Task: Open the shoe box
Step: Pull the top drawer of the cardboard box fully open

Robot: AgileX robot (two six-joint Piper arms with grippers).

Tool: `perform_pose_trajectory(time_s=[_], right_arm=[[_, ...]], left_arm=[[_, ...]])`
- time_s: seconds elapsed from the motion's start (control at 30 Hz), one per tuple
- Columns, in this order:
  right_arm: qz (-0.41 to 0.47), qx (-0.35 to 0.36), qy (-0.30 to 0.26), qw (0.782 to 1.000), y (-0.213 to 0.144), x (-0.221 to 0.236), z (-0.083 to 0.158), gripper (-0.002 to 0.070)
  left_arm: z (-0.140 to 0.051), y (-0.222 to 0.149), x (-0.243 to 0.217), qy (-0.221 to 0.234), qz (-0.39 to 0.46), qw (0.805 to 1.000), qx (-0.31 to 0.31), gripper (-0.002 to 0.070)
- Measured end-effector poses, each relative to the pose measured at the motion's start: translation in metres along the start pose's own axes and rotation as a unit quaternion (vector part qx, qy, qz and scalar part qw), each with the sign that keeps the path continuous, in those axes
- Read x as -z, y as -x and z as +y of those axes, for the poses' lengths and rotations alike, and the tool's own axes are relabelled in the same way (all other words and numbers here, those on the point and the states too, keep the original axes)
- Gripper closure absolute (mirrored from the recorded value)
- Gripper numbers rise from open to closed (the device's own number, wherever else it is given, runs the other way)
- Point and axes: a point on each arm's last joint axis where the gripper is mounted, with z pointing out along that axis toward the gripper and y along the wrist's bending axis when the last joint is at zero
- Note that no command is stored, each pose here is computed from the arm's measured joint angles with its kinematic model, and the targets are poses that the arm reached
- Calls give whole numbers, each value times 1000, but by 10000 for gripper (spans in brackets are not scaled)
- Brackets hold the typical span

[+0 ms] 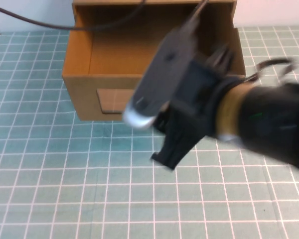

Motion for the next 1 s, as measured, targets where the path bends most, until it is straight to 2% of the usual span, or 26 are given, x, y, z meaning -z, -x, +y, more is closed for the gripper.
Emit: perform_pose_trajectory(time_s=[0.2, 0.4, 0.5, 0.67, 0.83, 1.0], right_arm=[[-69, -7, -47, 996, 9, 60, -32, 470], [-49, -19, -105, 993, -3, 103, -56, 623], [-34, -34, -125, 991, -13, 124, -66, 669], [-5, -21, -151, 988, -31, 152, -77, 685], [23, -9, -153, 988, -69, 164, -70, 687], [40, -1, -158, 987, -111, 174, -61, 689]], left_arm=[[-51, 12, 70, 46, -44, 996, -70, 679], [-97, 0, 132, 106, -68, 985, -119, 679], [-114, -17, 154, 127, -64, 982, -126, 679], [-135, -72, 174, 139, -29, 983, -120, 679], [-150, -149, 184, 148, -6, 980, -133, 679], [-158, -227, 195, 215, -48, 962, -163, 679]])
